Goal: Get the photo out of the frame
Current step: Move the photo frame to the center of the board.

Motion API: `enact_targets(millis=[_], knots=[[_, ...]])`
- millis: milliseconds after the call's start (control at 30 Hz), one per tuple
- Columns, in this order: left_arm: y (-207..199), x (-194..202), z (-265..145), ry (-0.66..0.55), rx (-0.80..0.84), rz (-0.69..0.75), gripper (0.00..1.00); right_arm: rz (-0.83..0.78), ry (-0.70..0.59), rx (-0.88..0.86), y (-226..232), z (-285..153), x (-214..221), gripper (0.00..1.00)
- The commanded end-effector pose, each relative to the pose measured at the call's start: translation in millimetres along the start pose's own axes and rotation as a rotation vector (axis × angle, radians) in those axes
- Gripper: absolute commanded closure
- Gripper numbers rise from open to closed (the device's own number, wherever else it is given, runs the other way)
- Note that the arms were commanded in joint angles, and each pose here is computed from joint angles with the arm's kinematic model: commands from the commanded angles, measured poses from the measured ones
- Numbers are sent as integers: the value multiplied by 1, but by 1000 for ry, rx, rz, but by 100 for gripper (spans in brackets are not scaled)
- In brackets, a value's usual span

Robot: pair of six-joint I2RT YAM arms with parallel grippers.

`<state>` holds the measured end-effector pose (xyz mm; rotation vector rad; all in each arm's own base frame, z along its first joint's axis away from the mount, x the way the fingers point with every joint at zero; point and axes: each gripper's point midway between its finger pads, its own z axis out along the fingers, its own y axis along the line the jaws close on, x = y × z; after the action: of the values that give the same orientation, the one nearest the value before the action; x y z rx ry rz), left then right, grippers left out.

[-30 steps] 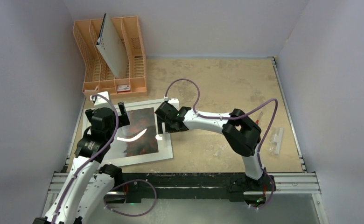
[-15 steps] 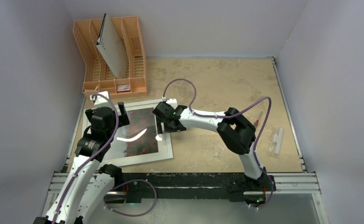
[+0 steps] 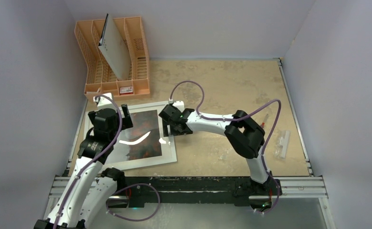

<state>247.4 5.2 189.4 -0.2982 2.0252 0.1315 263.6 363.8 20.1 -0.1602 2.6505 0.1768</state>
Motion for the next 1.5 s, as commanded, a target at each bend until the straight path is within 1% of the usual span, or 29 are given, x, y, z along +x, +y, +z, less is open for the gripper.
enact_targets(millis=[0,200,400,700,833,933,1033,1200,1333,1467], knots=[[-1,-5,1,-11,1,-18,0,21,16,82,-32,2,6,9],[-1,-3,2,0,-3,-18,0,79,16,107,-58,4,5,9],[-1,-1,5,16,-7,-15,0,180,22,108,-99,3,6,10],[-3,-1,4,16,6,-12,0,256,0,248,-174,-9,15,9],[-5,1,6,27,13,-10,0,330,-47,314,-203,-22,17,8],[-6,2,6,32,14,-8,0,341,-91,268,-200,-30,9,8],[-6,2,6,28,18,-9,0,315,-114,238,-197,-39,-1,7],[-7,2,7,32,21,-6,0,211,-156,214,-191,-46,-32,5],[-7,2,6,31,21,-8,0,196,-131,203,-190,-35,-55,4],[-7,2,6,31,22,-8,0,166,-108,178,-182,-20,-71,5]])
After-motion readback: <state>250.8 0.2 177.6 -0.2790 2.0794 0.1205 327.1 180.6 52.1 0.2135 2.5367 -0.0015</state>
